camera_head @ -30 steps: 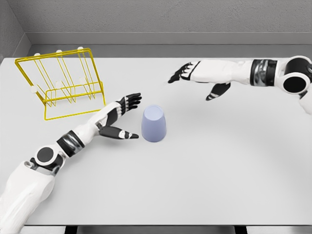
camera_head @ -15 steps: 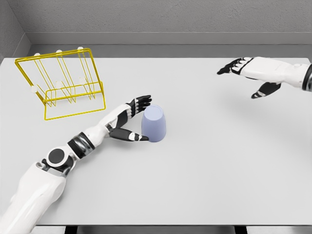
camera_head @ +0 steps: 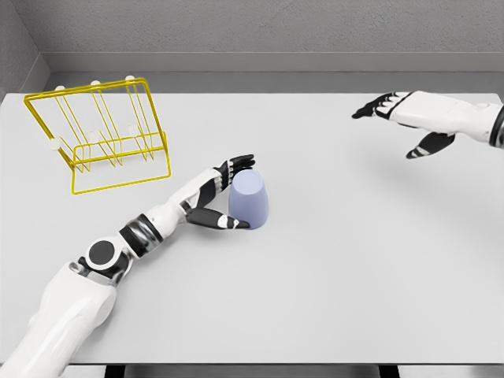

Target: Place the cup on the cup holder with both arms

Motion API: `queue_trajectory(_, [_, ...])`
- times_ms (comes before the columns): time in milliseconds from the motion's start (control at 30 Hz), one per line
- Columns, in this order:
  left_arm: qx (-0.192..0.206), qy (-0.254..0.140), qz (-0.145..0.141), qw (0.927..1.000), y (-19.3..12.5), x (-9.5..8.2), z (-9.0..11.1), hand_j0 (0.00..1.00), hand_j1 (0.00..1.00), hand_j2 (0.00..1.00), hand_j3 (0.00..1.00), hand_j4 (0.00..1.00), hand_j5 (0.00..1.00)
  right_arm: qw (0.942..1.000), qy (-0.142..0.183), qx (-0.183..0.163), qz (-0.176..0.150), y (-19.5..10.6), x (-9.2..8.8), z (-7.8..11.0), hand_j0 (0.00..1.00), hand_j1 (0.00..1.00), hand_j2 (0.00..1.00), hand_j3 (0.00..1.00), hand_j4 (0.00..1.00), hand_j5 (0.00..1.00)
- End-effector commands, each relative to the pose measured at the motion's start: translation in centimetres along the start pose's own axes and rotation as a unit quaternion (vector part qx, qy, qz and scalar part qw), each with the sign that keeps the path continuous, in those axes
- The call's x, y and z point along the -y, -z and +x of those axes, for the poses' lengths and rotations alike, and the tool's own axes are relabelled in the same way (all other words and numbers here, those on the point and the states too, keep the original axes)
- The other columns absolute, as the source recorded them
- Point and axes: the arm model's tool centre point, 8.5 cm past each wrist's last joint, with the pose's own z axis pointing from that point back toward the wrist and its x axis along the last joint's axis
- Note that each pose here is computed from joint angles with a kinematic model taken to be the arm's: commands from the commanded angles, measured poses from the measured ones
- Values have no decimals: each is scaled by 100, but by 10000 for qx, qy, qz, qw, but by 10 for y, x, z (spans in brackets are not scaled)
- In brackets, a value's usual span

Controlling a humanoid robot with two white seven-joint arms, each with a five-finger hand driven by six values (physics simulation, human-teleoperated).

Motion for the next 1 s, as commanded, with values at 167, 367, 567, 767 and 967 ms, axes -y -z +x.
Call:
queue_trajectory(167, [9,-62,8,10000,2,2,-2,100,100,100,100,100,100,9999,86,-93,-69,-3,1,-6,100,100,100,100,100,100])
queue_trajectory(367, [47,-2,-51,10000,10,9,0,100,100,100,100,100,100,9998,109,-142,-49,-4,-1,-9,100,100,100,100,100,100])
queue_trajectory(567, [49,-17,-28,10000,10,9,0,80,80,80,80,80,80,9998,124,-148,-32,-4,-3,-9,100,100,100,100,100,100])
queue_trajectory(767, [54,-31,-32,10000,9,9,-1,45,45,45,45,45,45,9998,128,-144,-43,-4,-3,-9,100,100,100,100,100,100])
queue_trajectory(967, [58,-50,-67,9999,7,9,0,43,43,43,43,43,43,9998,125,-160,-46,-6,-2,-10,100,100,100,100,100,100])
